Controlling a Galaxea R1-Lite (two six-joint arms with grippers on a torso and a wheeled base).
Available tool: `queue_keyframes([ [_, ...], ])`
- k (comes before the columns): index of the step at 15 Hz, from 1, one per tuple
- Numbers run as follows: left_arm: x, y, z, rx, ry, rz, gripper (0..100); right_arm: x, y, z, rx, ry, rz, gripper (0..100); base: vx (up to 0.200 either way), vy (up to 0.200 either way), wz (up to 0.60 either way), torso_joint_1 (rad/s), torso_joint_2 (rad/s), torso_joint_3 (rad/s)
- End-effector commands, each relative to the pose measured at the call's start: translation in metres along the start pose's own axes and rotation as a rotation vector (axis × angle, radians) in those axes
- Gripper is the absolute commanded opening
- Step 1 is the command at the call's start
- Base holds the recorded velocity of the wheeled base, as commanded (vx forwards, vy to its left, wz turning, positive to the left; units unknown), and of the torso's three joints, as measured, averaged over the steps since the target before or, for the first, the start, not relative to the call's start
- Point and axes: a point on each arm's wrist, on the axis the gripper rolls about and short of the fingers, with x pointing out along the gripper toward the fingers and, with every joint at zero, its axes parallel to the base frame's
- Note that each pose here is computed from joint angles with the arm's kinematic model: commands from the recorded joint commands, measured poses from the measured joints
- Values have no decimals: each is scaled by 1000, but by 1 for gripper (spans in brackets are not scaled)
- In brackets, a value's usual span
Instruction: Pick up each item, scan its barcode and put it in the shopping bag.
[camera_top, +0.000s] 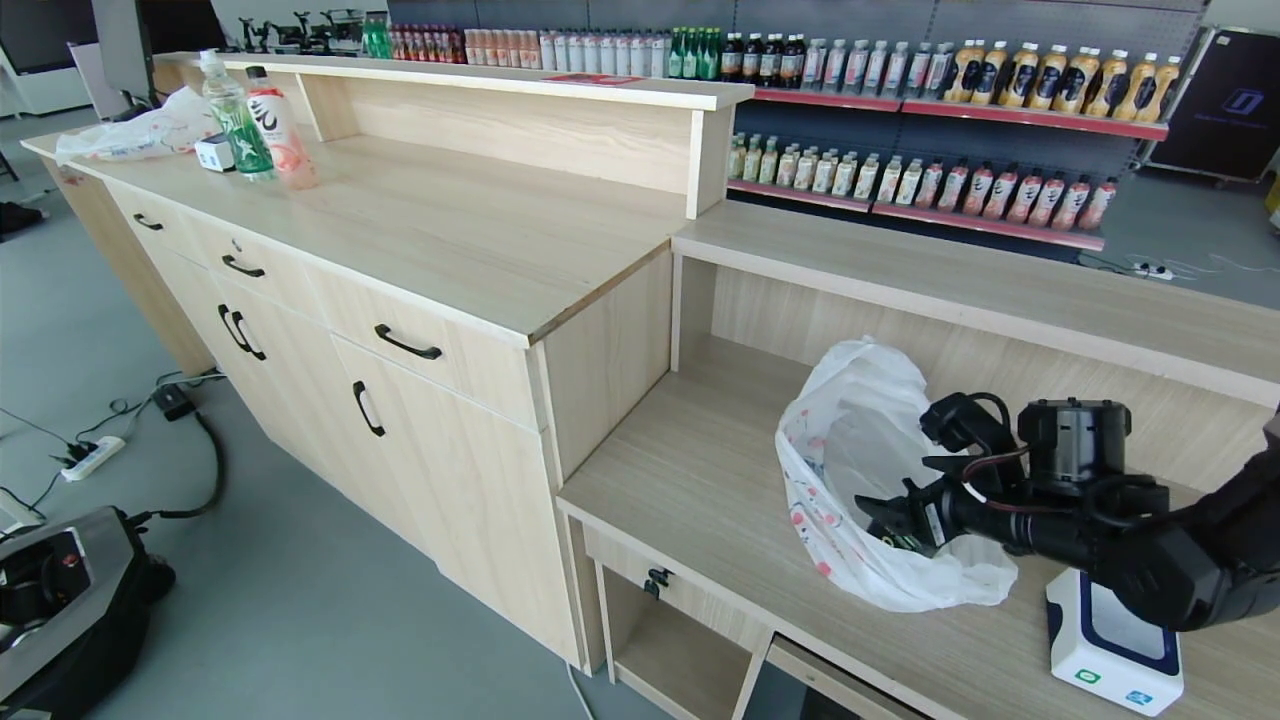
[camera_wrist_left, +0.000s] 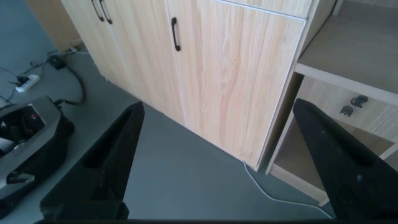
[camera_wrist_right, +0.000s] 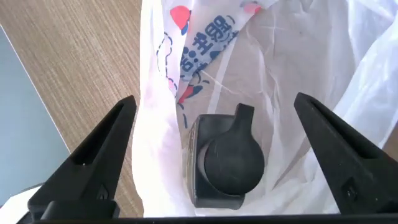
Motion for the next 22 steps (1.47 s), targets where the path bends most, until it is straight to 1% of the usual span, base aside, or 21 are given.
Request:
queue_keyframes([
  [1, 0, 0, 0, 0, 0, 1, 100, -32, -12, 28, -22, -96, -88, 100, 0, 0, 0, 0, 0, 0],
  [2, 0, 0, 0, 0, 0, 1, 100, -56, -23, 39, -13, -110, -154, 100, 0, 0, 0, 0, 0, 0],
  [4, 0, 0, 0, 0, 0, 1, 100, -103, -39, 50, -8, -121, -259, 100, 0, 0, 0, 0, 0, 0],
  [5, 0, 0, 0, 0, 0, 1, 100, -123, -47, 51, -24, -106, -309, 100, 0, 0, 0, 0, 0, 0],
  [6, 0, 0, 0, 0, 0, 1, 100, -132, -49, 51, -38, -98, -332, 100, 0, 0, 0, 0, 0, 0],
  [7, 0, 0, 0, 0, 0, 1, 100, -157, -61, 54, -87, -92, -409, 100, 0, 0, -600, 2, 2, -2],
  [9, 0, 0, 0, 0, 0, 1, 100, -178, -70, 78, -100, -159, -446, 100, 0, 0, -600, -2, 2, 5],
  [11, 0, 0, 0, 0, 0, 1, 100, -195, -85, 104, -91, -183, -497, 100, 0, 0, -600, 7, 5, 2],
  [12, 0, 0, 0, 0, 0, 1, 100, -205, -97, 116, -66, -161, -527, 100, 0, 0, -600, 2, -2, 2],
  [13, 0, 0, 0, 0, 0, 1, 100, -213, -105, 118, -31, -99, -542, 100, 0, 0, -600, -2, 2, 2],
  [15, 0, 0, 0, 0, 0, 1, 100, -222, -115, 107, 74, 72, -563, 100, 0, 0, -600, 2, 0, 2],
  [16, 0, 0, 0, 0, 0, 1, 100, -222, -121, 101, 131, 137, -596, 100, 0, 0, -600, 2, -7, 2],
  [17, 0, 0, 0, 0, 0, 1, 100, -215, -133, 90, 201, 204, -661, 100, 0, 0, -600, 2, 2, 2],
  [18, 0, 0, 0, 0, 0, 1, 100, -206, -147, 80, 246, 226, -681, 100, 0, 0, -600, 2, 2, 2],
  [19, 0, 0, 0, 0, 0, 1, 100, -196, -167, 65, 277, 250, -709, 100, 0, 0, 0, 0, 0, 0],
  [20, 0, 0, 0, 0, 0, 1, 100, -183, -187, 44, 305, 296, -726, 100, 0, 0, 0, 0, 0, 0],
  [22, 0, 0, 0, 0, 0, 1, 100, -172, -212, 15, 312, 356, -746, 100, 0, 0, 0, 0, 0, 0],
])
